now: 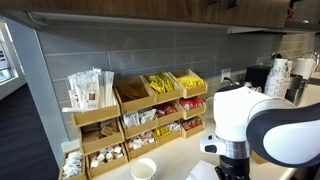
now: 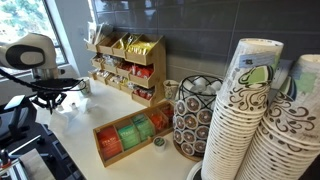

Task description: Use the paper towel and tissue to clean the counter

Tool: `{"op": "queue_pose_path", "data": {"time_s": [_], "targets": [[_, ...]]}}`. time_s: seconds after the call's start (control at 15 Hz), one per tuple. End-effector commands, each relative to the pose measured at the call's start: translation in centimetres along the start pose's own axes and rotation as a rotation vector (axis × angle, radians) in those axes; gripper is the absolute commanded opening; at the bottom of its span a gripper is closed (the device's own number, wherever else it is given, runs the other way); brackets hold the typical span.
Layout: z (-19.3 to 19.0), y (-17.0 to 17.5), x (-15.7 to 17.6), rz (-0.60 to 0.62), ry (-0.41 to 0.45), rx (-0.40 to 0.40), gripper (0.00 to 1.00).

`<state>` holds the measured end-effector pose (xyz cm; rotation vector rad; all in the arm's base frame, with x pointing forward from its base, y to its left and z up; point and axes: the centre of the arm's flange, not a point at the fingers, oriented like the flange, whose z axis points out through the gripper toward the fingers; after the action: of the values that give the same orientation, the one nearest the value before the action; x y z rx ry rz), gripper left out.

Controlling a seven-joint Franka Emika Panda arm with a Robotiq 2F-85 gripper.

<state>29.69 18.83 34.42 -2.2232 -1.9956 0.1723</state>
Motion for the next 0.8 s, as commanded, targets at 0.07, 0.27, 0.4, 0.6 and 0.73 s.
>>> {"op": "queue_pose_path", "data": {"time_s": [0.07, 0.27, 0.4, 0.6, 0.73], "targets": [[2.3, 1.8, 2.7, -0.037, 0.036, -0.035, 0.07], [3.2, 2.6, 3.1, -0.026, 0.03, -0.059, 0.08], [3.6, 3.0, 3.1, -0.013, 0.025, -0.064, 0.33], [3.3, 3.0, 2.9, -0.011, 0.032, -0.075, 0.41], [2.1, 2.5, 2.4, -0.011, 0.031, -0.102, 0.57]]}}
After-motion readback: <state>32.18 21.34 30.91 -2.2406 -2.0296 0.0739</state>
